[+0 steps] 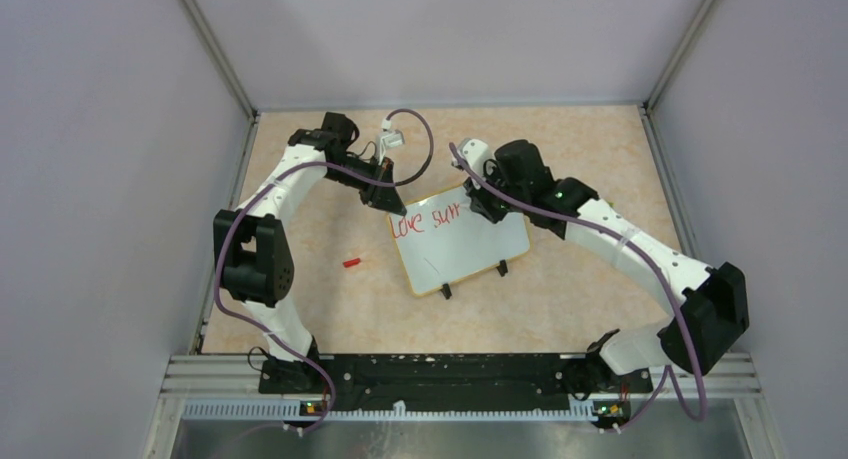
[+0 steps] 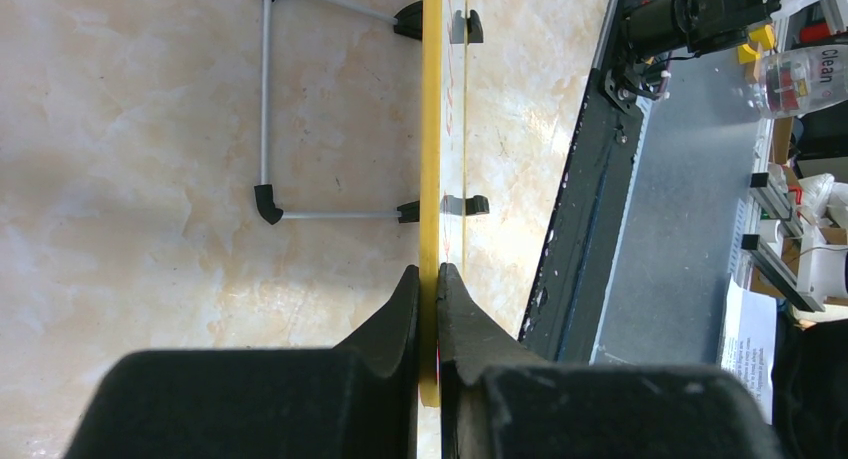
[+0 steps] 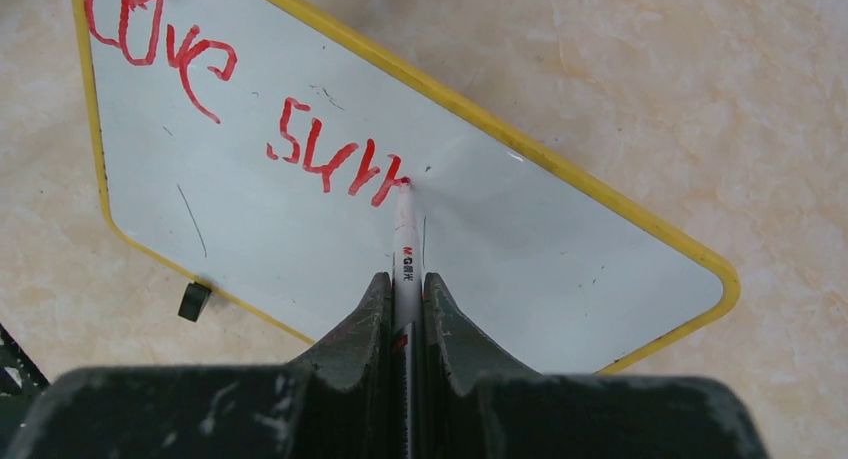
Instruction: Write a sentence on the whiteboard
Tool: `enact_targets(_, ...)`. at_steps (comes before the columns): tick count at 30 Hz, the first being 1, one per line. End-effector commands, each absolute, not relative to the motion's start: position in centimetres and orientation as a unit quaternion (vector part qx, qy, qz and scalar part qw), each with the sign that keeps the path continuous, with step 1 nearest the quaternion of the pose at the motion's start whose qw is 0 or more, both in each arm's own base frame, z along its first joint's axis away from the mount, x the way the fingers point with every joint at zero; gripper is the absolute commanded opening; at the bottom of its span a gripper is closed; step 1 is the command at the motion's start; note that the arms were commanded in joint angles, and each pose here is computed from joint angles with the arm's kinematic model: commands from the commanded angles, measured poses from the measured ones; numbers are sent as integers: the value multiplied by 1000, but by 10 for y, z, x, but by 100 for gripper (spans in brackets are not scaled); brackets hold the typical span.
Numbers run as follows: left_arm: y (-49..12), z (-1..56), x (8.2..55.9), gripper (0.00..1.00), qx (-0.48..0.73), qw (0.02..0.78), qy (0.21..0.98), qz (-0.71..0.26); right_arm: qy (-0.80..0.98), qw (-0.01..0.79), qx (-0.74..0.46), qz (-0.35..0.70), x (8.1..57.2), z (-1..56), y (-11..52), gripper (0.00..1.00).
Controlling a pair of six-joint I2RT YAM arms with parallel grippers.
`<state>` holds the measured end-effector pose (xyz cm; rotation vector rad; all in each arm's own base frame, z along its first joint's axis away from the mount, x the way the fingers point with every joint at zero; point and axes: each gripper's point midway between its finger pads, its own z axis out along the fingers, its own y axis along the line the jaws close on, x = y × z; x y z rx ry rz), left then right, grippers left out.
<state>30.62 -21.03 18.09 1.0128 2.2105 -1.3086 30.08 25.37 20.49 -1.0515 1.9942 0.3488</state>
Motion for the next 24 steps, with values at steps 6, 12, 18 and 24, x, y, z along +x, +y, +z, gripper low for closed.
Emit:
enact_targets(6,-212,174,304,0,379,194,790,-441,773,448,-419,164,293,245,252,0)
enact_targets(12,-210,173,307,0,383,196,792,-433,770,440,-426,181,286,245,252,0)
enact_targets(18,-211,171,312,0,388,192,792,-430,765,424,-434,215,276,245,257,0)
enact_targets(24,-212,179,320,1,394,200,791,-424,767,423,-428,222,279,247,253,0)
